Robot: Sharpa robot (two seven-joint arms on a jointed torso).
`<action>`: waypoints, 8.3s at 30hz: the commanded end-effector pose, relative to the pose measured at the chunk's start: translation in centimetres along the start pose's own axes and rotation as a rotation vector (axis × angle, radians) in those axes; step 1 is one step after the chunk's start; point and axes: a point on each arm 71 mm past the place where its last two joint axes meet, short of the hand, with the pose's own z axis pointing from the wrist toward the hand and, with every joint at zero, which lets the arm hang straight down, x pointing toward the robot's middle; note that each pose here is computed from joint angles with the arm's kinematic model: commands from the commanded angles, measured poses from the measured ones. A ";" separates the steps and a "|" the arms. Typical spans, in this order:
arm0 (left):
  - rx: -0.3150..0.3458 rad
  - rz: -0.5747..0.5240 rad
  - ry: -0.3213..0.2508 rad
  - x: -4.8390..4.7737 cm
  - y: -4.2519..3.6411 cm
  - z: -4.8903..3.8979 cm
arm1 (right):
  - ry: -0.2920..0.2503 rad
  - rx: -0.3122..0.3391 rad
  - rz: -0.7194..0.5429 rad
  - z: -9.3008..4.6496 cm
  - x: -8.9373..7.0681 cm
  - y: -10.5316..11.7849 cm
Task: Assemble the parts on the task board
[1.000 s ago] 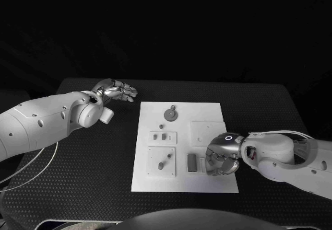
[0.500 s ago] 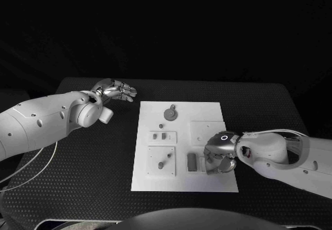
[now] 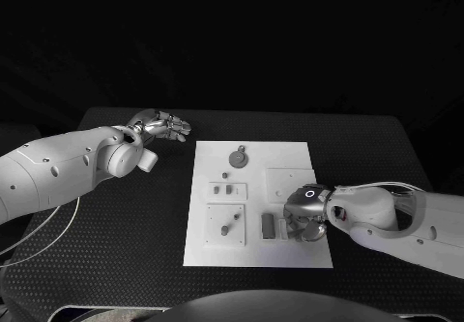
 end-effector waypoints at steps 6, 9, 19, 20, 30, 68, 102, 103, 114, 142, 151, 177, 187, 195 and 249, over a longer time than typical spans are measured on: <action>0.006 -0.008 0.016 0.20 -0.12 0.02 | 0.039 0.072 -0.068 0.1 0.9 -0.8; 0.006 -0.008 0.015 0.17 -0.11 0.01 | 0.046 0.079 -0.083 0.2 0.9 -0.9; 0.007 -0.008 0.013 0.12 -0.10 -0.03 | 0.066 0.109 -0.123 0.3 1.1 -1.3; 0.007 -0.008 0.014 0.14 -0.11 -0.03 | 0.068 0.114 -0.126 0.3 1.1 -1.3; 0.005 -0.008 0.010 -0.02 -0.04 -0.11 | 0.132 0.181 -0.144 0.0 1.7 -2.3; 0.006 -0.008 0.012 0.22 -0.12 -0.13 | 0.179 0.299 0.350 -0.2 2.4 -2.8; 0.005 -0.007 0.006 0.12 -0.10 -0.21 | 0.032 0.378 0.867 -2.0 1.1 -2.1; 0.005 -0.008 0.006 0.13 -0.10 -0.21 | 0.039 0.376 0.874 -1.9 1.1 -2.0; 0.004 -0.008 0.008 0.20 -0.12 -0.20 | 0.095 0.355 0.891 -1.4 1.3 -1.6; 0.003 -0.008 0.009 0.11 -0.07 -0.24 | 0.124 0.354 0.881 -0.2 2.1 -1.3; 0.003 -0.008 0.012 0.19 -0.10 -0.20 | 0.119 0.354 0.895 0.1 2.0 -1.2; 0.000 -0.009 0.011 0.11 -0.04 -0.29 | 0.085 0.360 0.931 0.5 1.8 -1.3; -0.001 -0.008 0.008 0.06 -0.02 -0.30 | 0.094 0.352 0.922 0.3 1.9 -1.3; -0.003 -0.008 0.006 -0.01 0.01 -0.32 | 0.152 0.309 0.907 -0.2 2.4 -1.3; -0.005 -0.009 0.016 0.13 0.03 -0.33 | 0.209 0.343 0.881 0.2 3.1 -2.1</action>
